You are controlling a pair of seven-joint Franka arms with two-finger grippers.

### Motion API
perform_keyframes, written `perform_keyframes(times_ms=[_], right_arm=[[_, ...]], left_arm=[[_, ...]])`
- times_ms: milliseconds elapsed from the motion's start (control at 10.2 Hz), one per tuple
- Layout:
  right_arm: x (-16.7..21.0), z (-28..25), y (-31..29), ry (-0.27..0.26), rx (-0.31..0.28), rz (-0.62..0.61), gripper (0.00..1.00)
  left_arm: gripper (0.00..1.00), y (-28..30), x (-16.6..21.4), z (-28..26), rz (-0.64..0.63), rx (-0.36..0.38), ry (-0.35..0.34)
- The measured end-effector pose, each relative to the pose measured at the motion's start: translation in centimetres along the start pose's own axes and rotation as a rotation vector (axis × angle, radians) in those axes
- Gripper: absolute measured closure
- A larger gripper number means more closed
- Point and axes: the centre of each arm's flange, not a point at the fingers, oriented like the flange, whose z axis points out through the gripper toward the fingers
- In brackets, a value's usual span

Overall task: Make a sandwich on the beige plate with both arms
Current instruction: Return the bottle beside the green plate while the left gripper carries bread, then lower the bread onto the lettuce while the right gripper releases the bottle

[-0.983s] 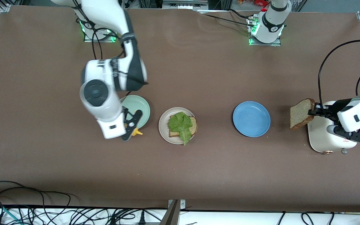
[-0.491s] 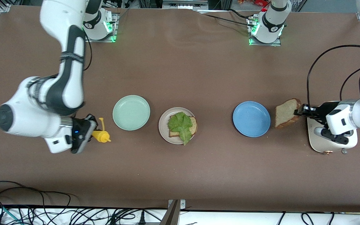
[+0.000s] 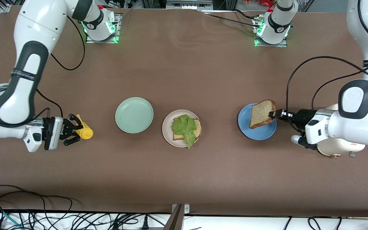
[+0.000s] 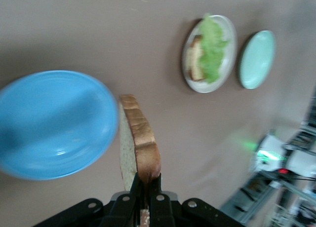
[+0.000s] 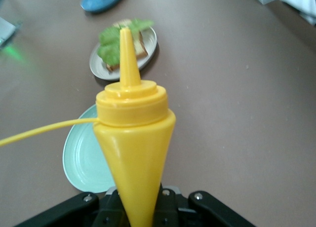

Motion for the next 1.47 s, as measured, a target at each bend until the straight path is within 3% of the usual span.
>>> perform_keyframes(times_ms=[197,491,786,1277,1474], right_arm=[[-4.2,1.1,-0.4,0.095,0.018,-0.074,0.89],[-8.3,4.2,-1.3,0.236,0.1,-0.177,0.89],[-14.4,9.2,-3.2,0.377,0.133,-0.234,0.89],[-17.8,13.0,-4.6,0.53,0.135,-0.289,0.88],[-19.1,12.6,-4.7,0.549,0.109,-0.307,0.62]], left_arm=[[0.92,1.7,1.8,3.1,-0.06,-0.09,0.003],[0.92,7.6,4.6,9.2,-0.127,-0.113,0.053],[0.92,11.4,6.0,12.9,-0.188,-0.161,0.101],[0.92,15.1,7.9,18.6,-0.259,-0.237,0.207],[0.92,15.0,8.5,20.1,-0.28,-0.248,0.23]])
